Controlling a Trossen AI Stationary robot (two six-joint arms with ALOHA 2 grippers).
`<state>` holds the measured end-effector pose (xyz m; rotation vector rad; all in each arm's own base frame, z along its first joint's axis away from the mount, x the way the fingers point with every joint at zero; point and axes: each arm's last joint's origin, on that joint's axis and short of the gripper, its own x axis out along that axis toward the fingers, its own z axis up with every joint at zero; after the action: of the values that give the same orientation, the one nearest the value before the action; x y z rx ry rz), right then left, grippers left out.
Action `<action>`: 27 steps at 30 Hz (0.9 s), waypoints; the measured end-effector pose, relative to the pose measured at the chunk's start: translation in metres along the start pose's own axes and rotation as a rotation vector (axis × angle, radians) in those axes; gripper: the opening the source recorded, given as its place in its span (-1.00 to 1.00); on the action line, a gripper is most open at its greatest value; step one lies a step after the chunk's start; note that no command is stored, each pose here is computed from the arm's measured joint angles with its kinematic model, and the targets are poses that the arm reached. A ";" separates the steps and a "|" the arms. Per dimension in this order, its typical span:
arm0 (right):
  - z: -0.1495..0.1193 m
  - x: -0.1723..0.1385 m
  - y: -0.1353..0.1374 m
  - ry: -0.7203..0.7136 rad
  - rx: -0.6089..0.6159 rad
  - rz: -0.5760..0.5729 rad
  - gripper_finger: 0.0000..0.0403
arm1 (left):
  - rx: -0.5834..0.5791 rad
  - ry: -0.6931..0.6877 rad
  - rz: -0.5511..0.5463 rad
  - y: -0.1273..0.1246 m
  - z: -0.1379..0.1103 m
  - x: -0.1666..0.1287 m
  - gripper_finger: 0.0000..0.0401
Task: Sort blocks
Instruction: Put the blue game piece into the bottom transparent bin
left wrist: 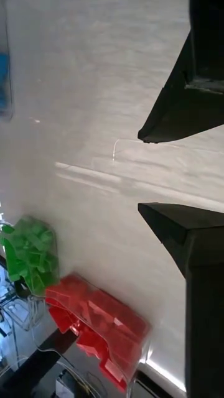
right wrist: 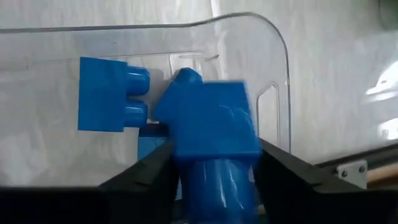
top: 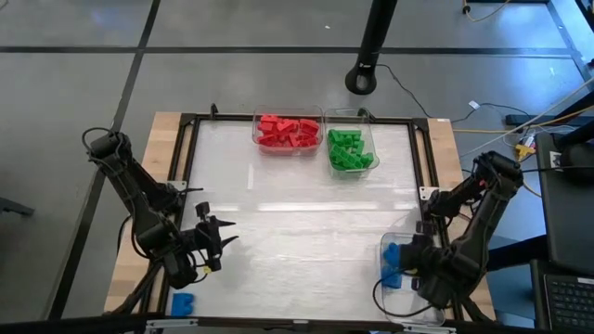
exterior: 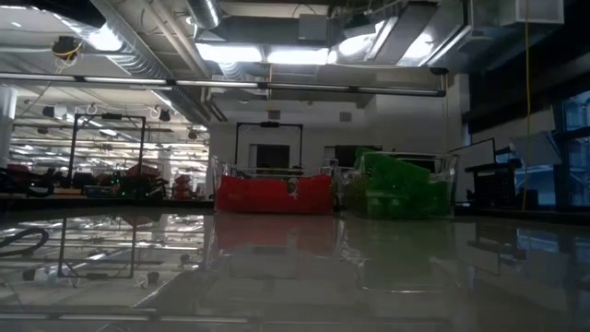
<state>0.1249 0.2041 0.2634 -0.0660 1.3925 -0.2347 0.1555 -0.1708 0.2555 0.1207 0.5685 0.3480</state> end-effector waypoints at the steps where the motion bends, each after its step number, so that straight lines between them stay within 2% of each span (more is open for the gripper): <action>1: -0.001 0.000 0.000 0.000 0.018 -0.001 -0.02 | -0.005 -0.001 -0.001 0.000 0.000 0.000 -0.23; 8: -0.001 0.001 -0.001 0.068 0.062 0.009 0.30 | 0.000 -0.001 -0.001 0.000 0.000 0.000 -0.23; 14: 0.008 0.001 0.000 0.036 0.012 0.046 0.38 | -0.033 -0.008 -0.008 -0.001 0.002 0.001 -0.23; 17: 0.020 -0.004 -0.001 -0.059 -0.016 0.050 0.37 | -0.023 0.002 -0.009 -0.001 0.004 0.004 -0.23; 22: 0.050 -0.007 -0.001 -0.326 -0.109 0.027 0.36 | -0.036 0.088 -0.034 0.003 0.008 0.016 -0.23; 27: 0.093 0.004 0.007 -0.543 -0.291 -0.062 0.35 | -0.063 0.264 -0.190 0.001 0.010 0.025 -0.23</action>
<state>0.2178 0.2013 0.2755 -0.3874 0.8743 -0.0544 0.1800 -0.1614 0.2516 -0.0413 0.8223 0.1968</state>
